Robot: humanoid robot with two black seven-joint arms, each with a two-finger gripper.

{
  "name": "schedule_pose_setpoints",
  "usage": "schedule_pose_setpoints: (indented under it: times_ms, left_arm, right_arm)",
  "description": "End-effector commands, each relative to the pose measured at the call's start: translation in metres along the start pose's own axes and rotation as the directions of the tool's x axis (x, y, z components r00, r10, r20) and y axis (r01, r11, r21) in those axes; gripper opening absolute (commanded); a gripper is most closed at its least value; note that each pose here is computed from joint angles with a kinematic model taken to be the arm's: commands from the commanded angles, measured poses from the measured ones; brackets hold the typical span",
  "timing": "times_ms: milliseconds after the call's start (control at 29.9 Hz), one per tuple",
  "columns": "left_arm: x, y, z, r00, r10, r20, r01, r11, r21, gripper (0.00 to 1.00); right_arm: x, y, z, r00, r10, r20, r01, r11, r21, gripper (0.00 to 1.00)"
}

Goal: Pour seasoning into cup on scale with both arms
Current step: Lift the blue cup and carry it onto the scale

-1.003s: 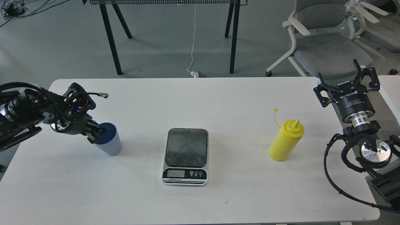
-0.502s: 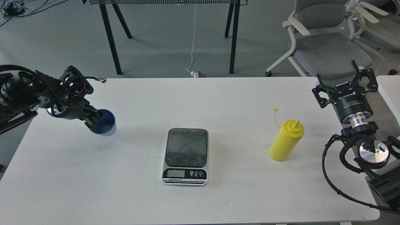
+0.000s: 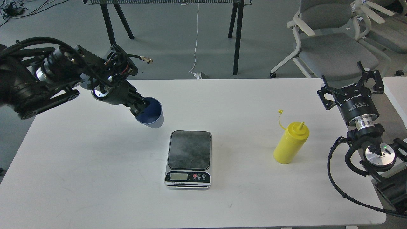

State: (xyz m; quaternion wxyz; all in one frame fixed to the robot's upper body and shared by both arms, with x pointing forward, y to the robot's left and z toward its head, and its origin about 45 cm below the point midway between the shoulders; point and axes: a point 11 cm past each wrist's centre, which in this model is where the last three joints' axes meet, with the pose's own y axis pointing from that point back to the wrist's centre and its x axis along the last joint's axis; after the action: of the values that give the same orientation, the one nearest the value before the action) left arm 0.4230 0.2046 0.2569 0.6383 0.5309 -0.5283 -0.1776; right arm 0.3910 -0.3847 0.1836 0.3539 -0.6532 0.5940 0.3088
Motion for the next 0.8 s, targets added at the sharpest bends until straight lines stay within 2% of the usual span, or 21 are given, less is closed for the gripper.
schedule_pose_setpoints:
  times_ms: [0, 268, 769]
  left_arm:
    - [0.024, -0.017, 0.025, 0.998, 0.013, 0.055, -0.01, 0.998, -0.055, 0.07]
    - [0.028, -0.032, 0.044, 0.997, 0.01, 0.077, -0.002, 0.995, -0.104, 0.07]
    - [0.012, -0.046, 0.065, 0.998, -0.006, 0.065, 0.017, 0.986, -0.169, 0.07]
  right_arm:
    - [0.001, 0.0, 0.0, 1.0, 0.002, 0.0, -0.002, 1.0, 0.001, 1.0]
    - [0.003, 0.001, -0.003, 1.0, 0.009, -0.006, -0.009, 1.0, 0.006, 1.0]
    - [0.006, 0.002, -0.003, 1.0, 0.017, -0.007, -0.017, 1.0, 0.008, 1.0]
